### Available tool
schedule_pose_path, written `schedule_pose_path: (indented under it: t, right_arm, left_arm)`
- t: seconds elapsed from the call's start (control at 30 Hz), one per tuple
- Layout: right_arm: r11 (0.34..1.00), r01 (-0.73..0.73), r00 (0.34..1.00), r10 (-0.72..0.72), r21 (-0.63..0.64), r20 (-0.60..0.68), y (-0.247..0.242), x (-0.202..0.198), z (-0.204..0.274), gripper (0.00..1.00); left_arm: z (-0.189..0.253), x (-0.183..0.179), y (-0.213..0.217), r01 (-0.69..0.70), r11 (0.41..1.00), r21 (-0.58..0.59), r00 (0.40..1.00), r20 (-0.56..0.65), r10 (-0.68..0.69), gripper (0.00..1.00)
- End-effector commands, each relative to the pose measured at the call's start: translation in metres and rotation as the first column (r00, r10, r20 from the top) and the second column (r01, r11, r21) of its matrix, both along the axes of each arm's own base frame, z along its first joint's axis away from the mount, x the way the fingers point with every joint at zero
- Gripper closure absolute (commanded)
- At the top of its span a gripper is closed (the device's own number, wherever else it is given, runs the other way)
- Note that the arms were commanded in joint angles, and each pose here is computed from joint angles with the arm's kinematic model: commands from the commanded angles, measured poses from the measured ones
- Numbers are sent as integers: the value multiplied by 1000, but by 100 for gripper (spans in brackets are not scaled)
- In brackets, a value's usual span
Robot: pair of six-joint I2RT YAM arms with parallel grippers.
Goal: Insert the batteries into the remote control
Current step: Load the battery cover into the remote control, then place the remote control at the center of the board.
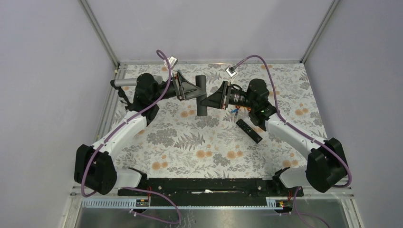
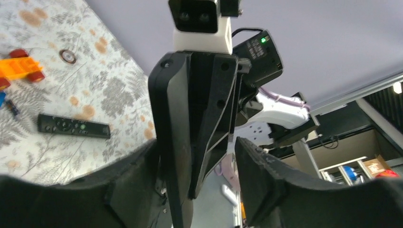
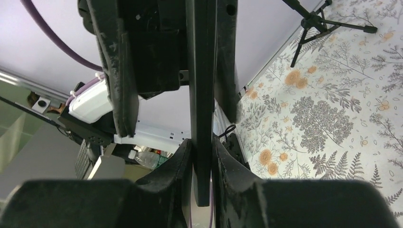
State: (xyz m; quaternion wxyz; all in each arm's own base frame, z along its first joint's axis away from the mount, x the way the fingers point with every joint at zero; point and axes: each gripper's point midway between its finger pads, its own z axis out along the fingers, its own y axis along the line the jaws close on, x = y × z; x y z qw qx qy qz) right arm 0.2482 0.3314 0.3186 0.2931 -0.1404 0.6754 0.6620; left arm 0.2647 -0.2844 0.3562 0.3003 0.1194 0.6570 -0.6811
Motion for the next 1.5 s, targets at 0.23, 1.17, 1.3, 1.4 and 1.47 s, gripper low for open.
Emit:
schedule_pose_path:
  t: [0.23,1.17,1.3,1.4,1.47]
  right_arm:
    - [913,305,943,-329,-271,-48,-30,40,-25,100]
    - [70,254,859,-474,-965,192,73,123,-267,100]
    - [8,279,856,-456,-960,245,63,118,-280,100]
    - [-38,315,851,-430,-948,300,60,120,-283,100]
    - [-48,339,852,-407,-940,328,64,122,-281,100]
  left_arm:
    - [-41,39,42,-385,862,330,919,54,390,1]
    - [-34,-11,159,-719,470,512,669,325,669,1]
    - [-32,-13,185,-781,358,511,572,358,738,1]
    - [-30,-18,196,-804,313,505,534,382,754,1]
    - [-30,-21,199,-809,305,503,527,390,755,1]
